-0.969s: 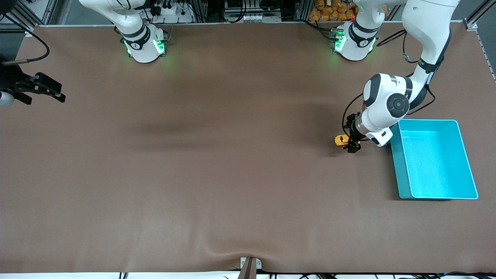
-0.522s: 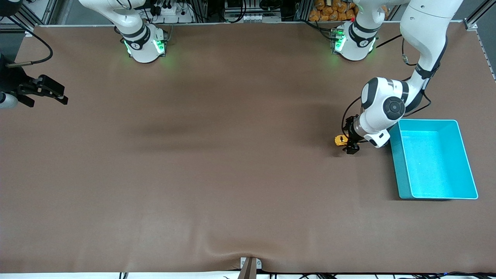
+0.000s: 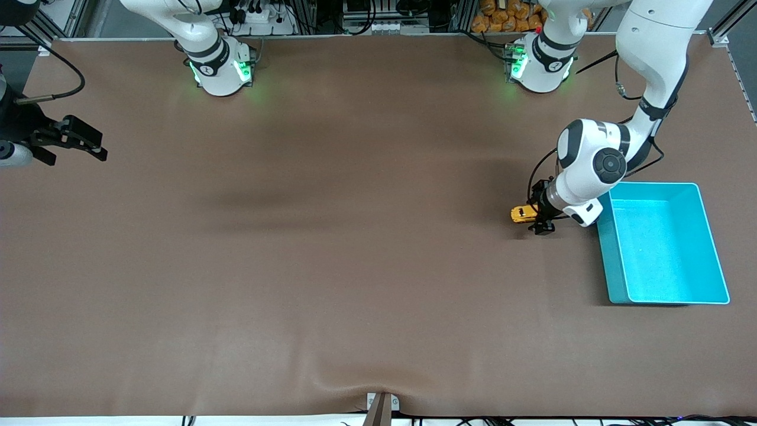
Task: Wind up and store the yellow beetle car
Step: 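Lower the left gripper onto the yellow car and close it, then lift the car with the left gripper and carry it over the box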
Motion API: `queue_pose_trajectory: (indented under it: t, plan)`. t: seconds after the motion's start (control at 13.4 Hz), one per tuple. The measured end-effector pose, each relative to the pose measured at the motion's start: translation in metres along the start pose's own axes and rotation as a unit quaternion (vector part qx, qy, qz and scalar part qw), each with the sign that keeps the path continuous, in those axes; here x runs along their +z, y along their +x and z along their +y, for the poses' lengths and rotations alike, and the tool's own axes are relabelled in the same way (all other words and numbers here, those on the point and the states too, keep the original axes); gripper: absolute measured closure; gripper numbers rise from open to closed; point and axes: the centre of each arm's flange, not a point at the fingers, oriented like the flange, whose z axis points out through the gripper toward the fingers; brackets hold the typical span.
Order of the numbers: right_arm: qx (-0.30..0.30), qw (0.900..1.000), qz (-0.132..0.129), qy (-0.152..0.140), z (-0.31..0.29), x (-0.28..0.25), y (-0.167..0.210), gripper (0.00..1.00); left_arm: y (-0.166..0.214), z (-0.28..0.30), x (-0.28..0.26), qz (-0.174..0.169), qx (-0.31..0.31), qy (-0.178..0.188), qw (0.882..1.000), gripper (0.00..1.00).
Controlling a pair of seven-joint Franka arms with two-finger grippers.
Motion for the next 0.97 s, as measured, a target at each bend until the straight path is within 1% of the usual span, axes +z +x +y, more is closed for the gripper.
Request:
queue_pose_trajectory:
  t: [0.07, 0.15, 0.37, 0.6, 0.82, 0.97]
  plan:
    - [0.0, 1.0, 0.0, 0.0, 0.0, 0.0, 0.0, 0.0, 0.0, 0.0, 0.0, 0.0, -0.004, 0.0, 1.0, 0.41]
    - [0.0, 1.0, 0.001, 0.0, 0.0, -0.001, 0.0, 0.0, 0.0, 0.0, 0.0, 0.0, -0.008, 0.0, 1.0, 0.53]
    - [0.0, 1.0, 0.001, 0.0, 0.0, -0.001, 0.0, 0.0, 0.0, 0.0, -0.001, 0.0, -0.012, -0.001, 1.0, 0.55]
    - [0.0, 1.0, 0.001, 0.0, 0.0, -0.001, 0.0, 0.0, -0.002, 0.004, -0.006, 0.01, 0.008, -0.014, 1.0, 0.55]
    - [0.0, 1.0, 0.001, 0.0, 0.0, -0.001, 0.0, 0.0, -0.006, 0.013, -0.031, 0.032, 0.044, -0.037, 0.998, 0.55]
    - [0.0, 1.0, 0.002, 0.0, 0.0, -0.001, 0.0, 0.0, -0.007, 0.013, -0.042, 0.05, 0.068, -0.036, 0.996, 0.55]
